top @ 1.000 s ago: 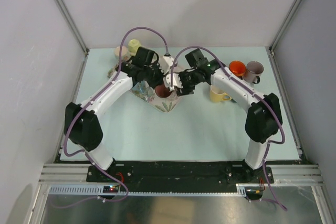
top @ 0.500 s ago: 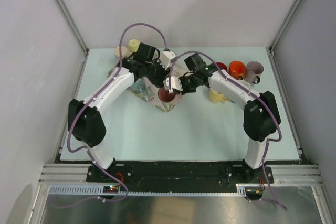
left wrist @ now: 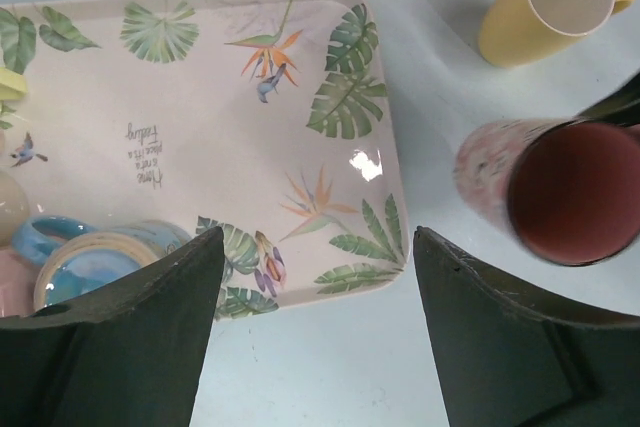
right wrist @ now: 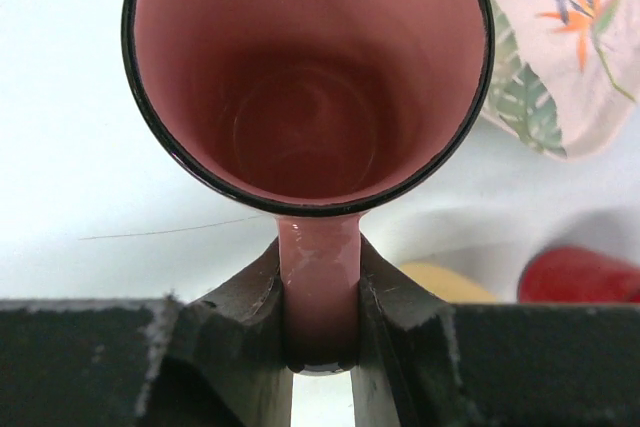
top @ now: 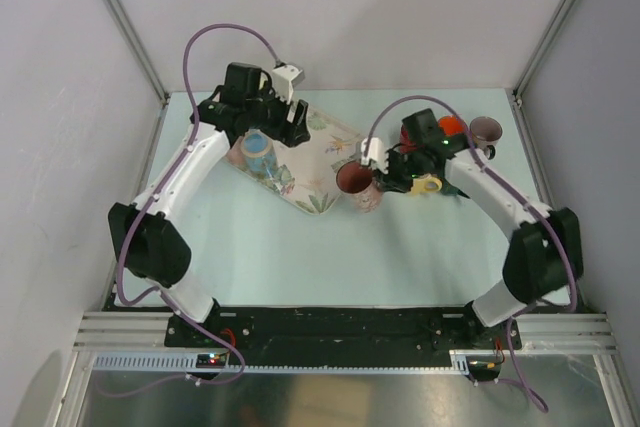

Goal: Turn the mug right side up
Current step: Place the cup at the corner of the board, then turn over the cup on the tray.

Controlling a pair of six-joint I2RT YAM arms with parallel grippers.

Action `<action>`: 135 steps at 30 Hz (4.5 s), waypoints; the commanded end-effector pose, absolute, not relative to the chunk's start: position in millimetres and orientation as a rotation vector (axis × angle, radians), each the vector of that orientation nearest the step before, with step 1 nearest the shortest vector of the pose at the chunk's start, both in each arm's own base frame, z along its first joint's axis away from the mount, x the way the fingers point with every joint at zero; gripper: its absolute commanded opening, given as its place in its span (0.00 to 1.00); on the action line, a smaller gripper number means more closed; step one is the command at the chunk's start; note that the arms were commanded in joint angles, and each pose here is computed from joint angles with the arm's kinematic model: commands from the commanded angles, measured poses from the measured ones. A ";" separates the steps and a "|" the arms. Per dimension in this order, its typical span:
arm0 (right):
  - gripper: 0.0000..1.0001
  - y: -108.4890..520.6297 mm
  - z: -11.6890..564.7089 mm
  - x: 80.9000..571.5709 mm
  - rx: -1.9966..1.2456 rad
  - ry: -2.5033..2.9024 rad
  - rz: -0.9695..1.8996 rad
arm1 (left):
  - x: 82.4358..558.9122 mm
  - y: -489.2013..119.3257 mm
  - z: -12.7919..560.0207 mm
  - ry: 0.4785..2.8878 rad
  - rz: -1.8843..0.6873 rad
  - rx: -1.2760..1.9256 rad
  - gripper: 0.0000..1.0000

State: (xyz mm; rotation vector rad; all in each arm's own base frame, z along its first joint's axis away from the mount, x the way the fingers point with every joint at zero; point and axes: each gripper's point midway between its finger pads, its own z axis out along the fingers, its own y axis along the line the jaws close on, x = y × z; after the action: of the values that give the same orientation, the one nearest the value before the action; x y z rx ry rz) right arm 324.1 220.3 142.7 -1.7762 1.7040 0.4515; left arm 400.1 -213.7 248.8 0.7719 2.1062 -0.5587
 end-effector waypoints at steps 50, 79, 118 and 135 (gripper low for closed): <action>0.00 -127.5 128.4 381.4 -0.551 2.146 -0.044 | 388.7 -202.1 262.5 2.084 -0.525 0.718 0.78; 0.41 -128.3 79.2 363.1 -0.604 2.250 0.008 | 391.2 -208.9 257.9 2.092 -0.528 0.734 0.78; 0.52 -130.7 87.7 369.6 -0.679 2.241 -0.058 | 383.5 -211.4 246.2 2.110 -0.510 0.769 0.78; 0.72 -49.9 219.8 366.8 -0.707 2.021 0.034 | 427.8 -138.0 233.0 2.226 -0.173 0.484 0.92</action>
State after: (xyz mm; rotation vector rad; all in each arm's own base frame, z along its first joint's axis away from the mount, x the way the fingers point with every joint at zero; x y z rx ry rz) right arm 349.6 -82.5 171.0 -0.6941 2.1623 0.0621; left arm 400.8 -179.9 225.6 0.6529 2.2096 -0.3794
